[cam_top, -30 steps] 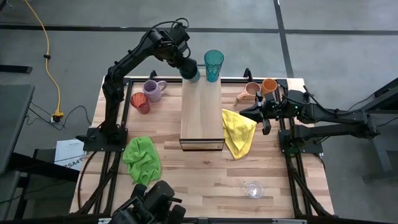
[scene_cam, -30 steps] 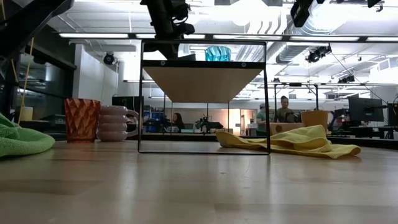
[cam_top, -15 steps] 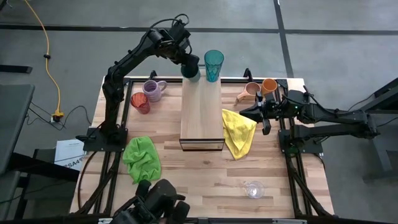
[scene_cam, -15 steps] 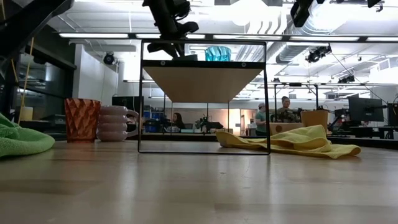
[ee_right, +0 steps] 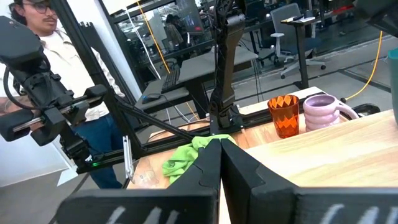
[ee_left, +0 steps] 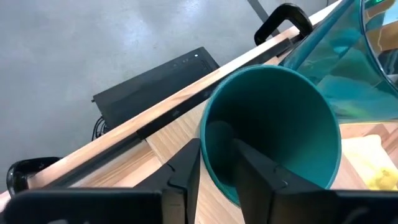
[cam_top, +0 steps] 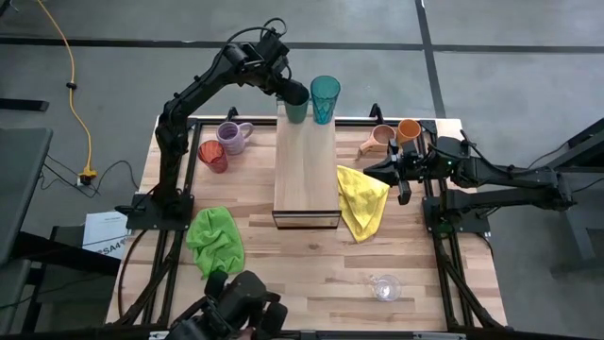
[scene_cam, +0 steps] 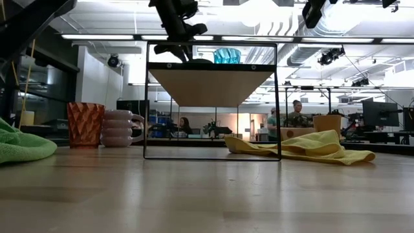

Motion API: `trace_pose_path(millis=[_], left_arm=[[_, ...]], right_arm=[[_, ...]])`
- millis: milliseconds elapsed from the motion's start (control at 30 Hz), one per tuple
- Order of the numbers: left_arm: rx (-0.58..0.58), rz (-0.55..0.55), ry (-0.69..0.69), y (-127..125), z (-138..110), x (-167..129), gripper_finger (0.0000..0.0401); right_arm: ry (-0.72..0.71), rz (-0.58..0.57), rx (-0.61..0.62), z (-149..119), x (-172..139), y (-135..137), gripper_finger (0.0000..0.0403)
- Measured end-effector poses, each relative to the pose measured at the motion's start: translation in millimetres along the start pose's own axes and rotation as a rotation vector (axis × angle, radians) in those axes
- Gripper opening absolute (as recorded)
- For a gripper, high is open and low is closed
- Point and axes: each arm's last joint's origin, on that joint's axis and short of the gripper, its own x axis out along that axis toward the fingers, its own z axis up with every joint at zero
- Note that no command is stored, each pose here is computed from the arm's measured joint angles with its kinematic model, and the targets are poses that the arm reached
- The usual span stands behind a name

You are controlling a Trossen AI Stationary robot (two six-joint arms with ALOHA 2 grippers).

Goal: Stack small to large cups/mugs on shelf
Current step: Put the blue plastic cup on the shelf, then put the red cup on the shelf

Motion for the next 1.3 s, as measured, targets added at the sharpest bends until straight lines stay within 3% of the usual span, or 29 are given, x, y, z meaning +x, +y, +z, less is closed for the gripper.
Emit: trace_pose_path(millis=[367,533,700,833,933,1100,1300], left_arm=[[0.041,-0.014,-0.078,-0.1,4.6,-21.1,0.0092],[0.099,-0.047,-0.201,0.6,1.9,-66.1,0.0091],[0.223,-0.154,-0.346,-22.3,-15.2,-121.5,0.0065],[0.321,-0.239,-0.466,-47.7,-34.2,-159.4,0.0017],[0.371,-0.278,-0.519,-64.8,-51.9,-173.7,0.0008],[0.393,-0.366,-0.581,-84.8,-95.6,-166.8,0.0002],[0.288,-0.597,-0.732,-73.1,-174.0,-135.5,0.0002]], right_arm=[[0.000,0.000,-0.001,0.0,0.0,0.0,0.0000],[0.000,0.000,-0.003,0.0,0.0,0.0,0.0000],[0.000,0.000,-0.003,0.0,0.0,0.0,0.0000],[0.000,0.000,-0.003,0.0,0.0,0.0,0.0000],[0.000,0.000,-0.003,0.0,0.0,0.0,0.0000],[0.001,0.003,-0.004,-0.2,0.1,0.5,0.0000],[0.003,0.008,-0.003,-0.3,0.1,0.7,0.0000]])
